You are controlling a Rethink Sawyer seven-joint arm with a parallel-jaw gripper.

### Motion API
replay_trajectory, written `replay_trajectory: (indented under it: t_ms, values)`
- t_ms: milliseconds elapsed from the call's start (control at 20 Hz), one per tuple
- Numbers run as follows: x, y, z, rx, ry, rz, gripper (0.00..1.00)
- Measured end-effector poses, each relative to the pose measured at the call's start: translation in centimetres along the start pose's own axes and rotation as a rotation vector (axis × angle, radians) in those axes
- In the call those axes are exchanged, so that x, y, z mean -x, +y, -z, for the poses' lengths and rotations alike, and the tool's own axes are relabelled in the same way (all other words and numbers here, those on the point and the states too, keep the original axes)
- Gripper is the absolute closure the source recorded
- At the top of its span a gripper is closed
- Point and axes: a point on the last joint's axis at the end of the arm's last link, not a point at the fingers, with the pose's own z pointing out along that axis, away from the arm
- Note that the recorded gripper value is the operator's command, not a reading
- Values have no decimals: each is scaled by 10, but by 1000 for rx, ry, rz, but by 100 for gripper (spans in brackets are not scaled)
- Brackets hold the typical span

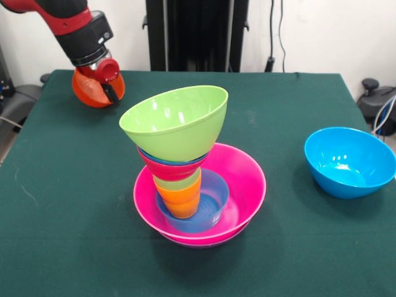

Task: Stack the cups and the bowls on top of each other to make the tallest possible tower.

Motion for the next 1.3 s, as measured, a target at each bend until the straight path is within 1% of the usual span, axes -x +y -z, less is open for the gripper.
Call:
replay_trajectory:
  t_ms: [300,500,800,850,900,1000,1150,1300]
  values:
    - [2,0,3,-3,-7,2,100]
    - [10,-1,17,-17,-39,9,100]
    - [29,1,61,-60,-127,35,100]
    - [36,4,78,-78,-159,46,100]
    - [38,5,85,-85,-172,51,100]
    - [41,8,96,-95,-194,59,100]
    - [48,15,120,-108,-242,69,100]
    - [52,20,132,-111,-266,70,100]
